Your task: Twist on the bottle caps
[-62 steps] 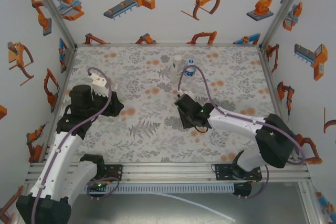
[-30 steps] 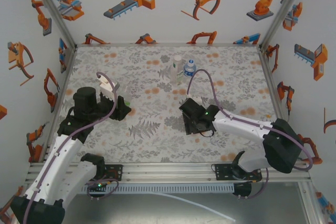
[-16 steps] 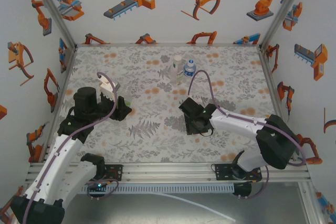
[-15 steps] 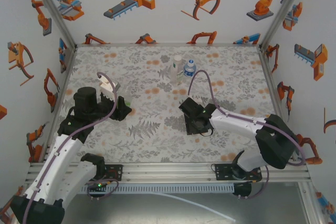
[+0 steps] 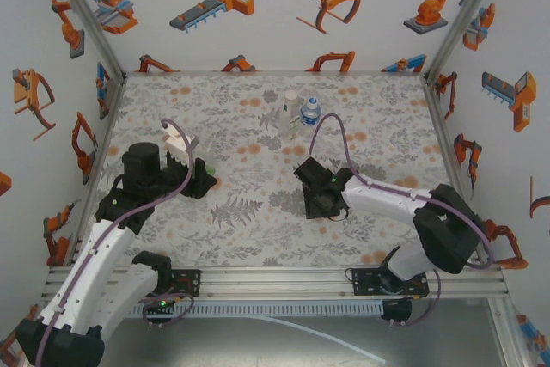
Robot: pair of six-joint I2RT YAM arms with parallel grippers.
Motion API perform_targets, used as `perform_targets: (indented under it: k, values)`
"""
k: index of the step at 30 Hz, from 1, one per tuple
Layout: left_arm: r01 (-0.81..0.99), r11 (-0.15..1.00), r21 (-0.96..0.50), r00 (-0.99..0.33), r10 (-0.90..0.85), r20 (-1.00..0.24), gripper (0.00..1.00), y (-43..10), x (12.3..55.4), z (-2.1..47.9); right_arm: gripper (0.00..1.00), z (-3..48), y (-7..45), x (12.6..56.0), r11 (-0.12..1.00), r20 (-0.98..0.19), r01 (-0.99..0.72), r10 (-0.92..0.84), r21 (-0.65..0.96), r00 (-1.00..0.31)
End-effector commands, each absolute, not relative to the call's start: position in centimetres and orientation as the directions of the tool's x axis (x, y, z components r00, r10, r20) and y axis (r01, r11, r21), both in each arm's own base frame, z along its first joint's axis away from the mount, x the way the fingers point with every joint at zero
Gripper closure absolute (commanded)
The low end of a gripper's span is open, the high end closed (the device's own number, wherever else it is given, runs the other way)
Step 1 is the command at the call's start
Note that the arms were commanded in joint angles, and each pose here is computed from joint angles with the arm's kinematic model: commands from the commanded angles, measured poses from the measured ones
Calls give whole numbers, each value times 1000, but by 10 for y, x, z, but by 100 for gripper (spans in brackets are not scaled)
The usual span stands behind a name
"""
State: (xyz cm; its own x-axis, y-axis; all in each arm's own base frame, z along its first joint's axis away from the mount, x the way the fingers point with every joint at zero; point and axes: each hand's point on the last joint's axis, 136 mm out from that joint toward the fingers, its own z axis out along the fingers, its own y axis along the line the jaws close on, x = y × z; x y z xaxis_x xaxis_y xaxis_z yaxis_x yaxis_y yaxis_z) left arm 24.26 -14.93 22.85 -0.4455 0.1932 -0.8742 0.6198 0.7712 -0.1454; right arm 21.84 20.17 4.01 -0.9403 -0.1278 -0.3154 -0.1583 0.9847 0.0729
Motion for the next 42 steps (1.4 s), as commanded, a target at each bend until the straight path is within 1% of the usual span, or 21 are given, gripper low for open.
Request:
perform_targets:
  k: [1, 16, 35, 42]
  values:
    - [633, 765, -116, -420, 215, -882, 91, -150, 242, 230, 56, 37, 202, 221, 986, -312, -150, -119, 76, -943]
    - [635, 765, -106, -422, 229, -877, 91, -151, 241, 227, 60, 29, 200, 219, 986, -290, -153, -127, 66, -948]
    - [632, 770, -91, -417, 239, -877, 91, -151, 241, 227, 60, 34, 202, 217, 986, -273, -148, -123, 74, -954]
    - [634, 768, -90, -418, 243, -875, 91, -151, 240, 226, 63, 35, 202, 217, 986, -273, -148, -123, 74, -954]
